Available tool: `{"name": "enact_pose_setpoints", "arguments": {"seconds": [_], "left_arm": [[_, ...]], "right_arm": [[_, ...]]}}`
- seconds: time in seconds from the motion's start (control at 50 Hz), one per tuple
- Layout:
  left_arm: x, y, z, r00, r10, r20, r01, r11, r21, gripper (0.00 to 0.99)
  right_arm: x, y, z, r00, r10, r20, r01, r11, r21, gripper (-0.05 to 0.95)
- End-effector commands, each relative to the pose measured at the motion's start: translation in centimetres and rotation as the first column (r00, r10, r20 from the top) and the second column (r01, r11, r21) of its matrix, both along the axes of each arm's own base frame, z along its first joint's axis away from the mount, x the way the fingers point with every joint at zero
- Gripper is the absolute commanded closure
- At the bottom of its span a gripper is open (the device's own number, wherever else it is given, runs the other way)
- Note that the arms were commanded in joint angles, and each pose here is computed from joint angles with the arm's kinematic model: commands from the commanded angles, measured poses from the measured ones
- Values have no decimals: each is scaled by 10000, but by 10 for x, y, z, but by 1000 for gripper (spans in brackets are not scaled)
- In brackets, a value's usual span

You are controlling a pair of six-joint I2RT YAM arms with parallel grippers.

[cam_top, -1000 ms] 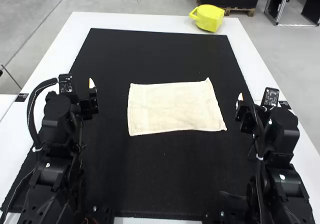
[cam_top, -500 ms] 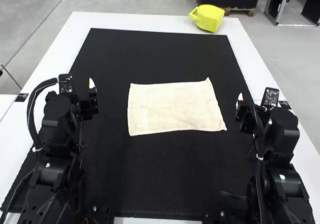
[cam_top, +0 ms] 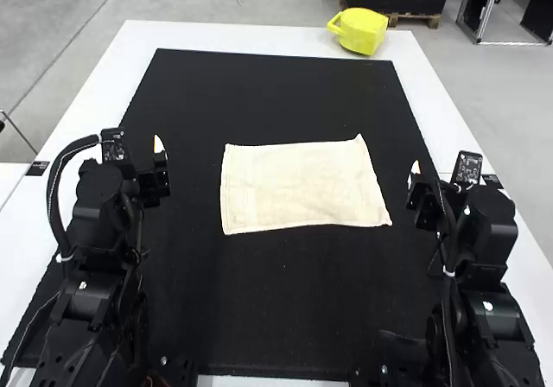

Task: Fold the towel.

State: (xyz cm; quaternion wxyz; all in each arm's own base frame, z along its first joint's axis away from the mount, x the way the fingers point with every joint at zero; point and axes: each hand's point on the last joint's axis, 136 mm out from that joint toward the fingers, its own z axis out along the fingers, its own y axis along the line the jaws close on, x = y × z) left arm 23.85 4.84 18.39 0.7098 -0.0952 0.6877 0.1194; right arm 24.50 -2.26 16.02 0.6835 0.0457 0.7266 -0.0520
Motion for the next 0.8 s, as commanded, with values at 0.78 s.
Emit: {"name": "enact_pose_setpoints", "arguments": {"seconds": [0.78], "left_arm": [[-13, -37, 88, 9493, -1867, 2530, 756, 9165, 3927, 39]], "right_arm": [[-11, 13, 93, 9506, 908, 2968, 423, 9095, -4135, -2]]}}
